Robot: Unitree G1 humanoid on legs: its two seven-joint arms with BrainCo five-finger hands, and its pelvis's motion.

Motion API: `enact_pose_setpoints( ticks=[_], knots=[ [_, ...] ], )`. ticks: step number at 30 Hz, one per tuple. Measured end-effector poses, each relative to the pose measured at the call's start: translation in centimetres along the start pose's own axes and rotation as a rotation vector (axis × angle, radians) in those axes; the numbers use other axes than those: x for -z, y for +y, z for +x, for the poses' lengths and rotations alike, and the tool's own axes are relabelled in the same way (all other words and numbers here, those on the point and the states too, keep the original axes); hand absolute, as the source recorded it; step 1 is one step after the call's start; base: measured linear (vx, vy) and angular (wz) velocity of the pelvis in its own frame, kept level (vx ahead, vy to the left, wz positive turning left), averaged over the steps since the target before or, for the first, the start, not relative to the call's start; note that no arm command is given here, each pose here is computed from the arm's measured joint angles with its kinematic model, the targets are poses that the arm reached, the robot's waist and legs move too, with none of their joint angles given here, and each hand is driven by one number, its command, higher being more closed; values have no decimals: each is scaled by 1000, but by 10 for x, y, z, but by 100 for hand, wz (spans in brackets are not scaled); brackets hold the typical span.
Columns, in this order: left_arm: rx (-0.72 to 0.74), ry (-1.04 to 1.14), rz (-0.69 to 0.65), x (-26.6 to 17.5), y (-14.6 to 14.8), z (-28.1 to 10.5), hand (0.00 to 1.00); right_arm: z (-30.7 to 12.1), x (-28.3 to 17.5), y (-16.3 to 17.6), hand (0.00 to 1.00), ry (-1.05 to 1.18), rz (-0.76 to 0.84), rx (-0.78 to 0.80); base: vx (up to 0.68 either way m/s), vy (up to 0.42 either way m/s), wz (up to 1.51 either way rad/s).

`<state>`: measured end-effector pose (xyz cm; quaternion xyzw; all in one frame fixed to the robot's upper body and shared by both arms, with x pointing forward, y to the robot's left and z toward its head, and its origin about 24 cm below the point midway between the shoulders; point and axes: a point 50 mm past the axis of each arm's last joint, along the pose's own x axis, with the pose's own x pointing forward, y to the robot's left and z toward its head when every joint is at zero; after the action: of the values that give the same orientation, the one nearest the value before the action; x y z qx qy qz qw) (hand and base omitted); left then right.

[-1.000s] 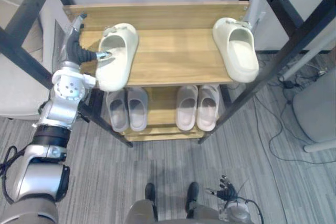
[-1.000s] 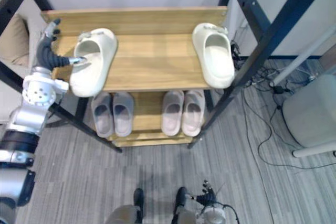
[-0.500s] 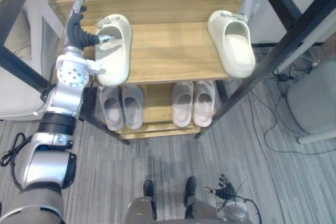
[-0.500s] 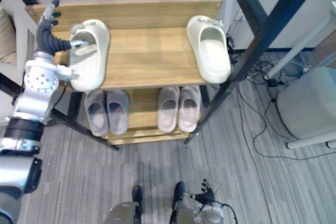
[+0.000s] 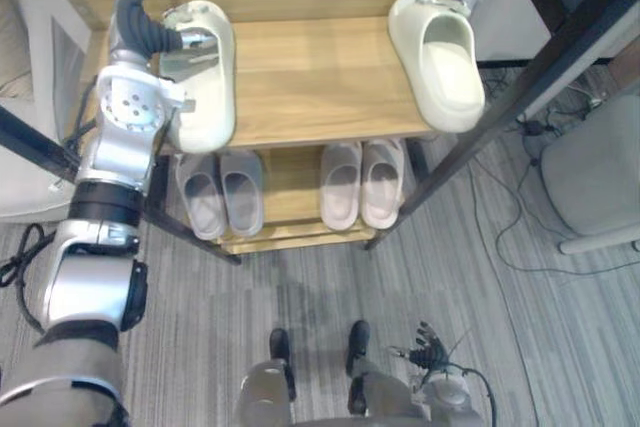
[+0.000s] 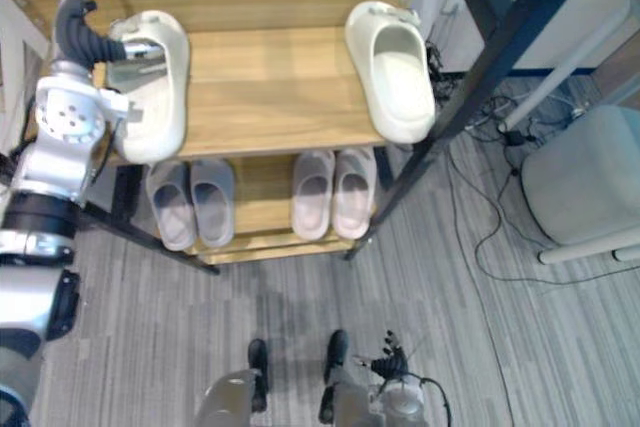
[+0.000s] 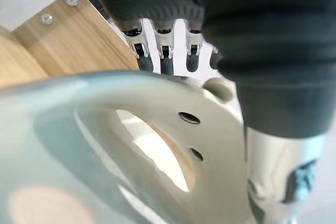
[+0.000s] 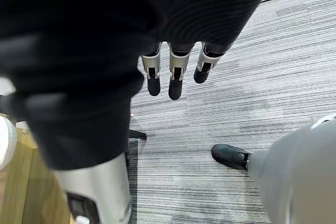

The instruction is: Organize the slippers on the shoe rack

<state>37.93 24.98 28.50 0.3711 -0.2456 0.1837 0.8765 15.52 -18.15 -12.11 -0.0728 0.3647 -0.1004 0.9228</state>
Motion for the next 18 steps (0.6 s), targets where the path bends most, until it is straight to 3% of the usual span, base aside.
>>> enact_pose_setpoints(
  ticks=[8, 9, 18],
  knots=[
    [-13, 15, 136, 0, 7, 6, 0, 2, -6, 0, 0, -18, 4, 2, -14, -6, -8],
    [-18, 4, 158, -3, 9, 8, 100, 3, -7, 0, 0, -23, 4, 2, 0, 0, 0],
    [8, -62, 314, -20, 5, 16, 100, 3, -19, 0, 0, -74, 13, 6, 4, 3, 1]
  ],
)
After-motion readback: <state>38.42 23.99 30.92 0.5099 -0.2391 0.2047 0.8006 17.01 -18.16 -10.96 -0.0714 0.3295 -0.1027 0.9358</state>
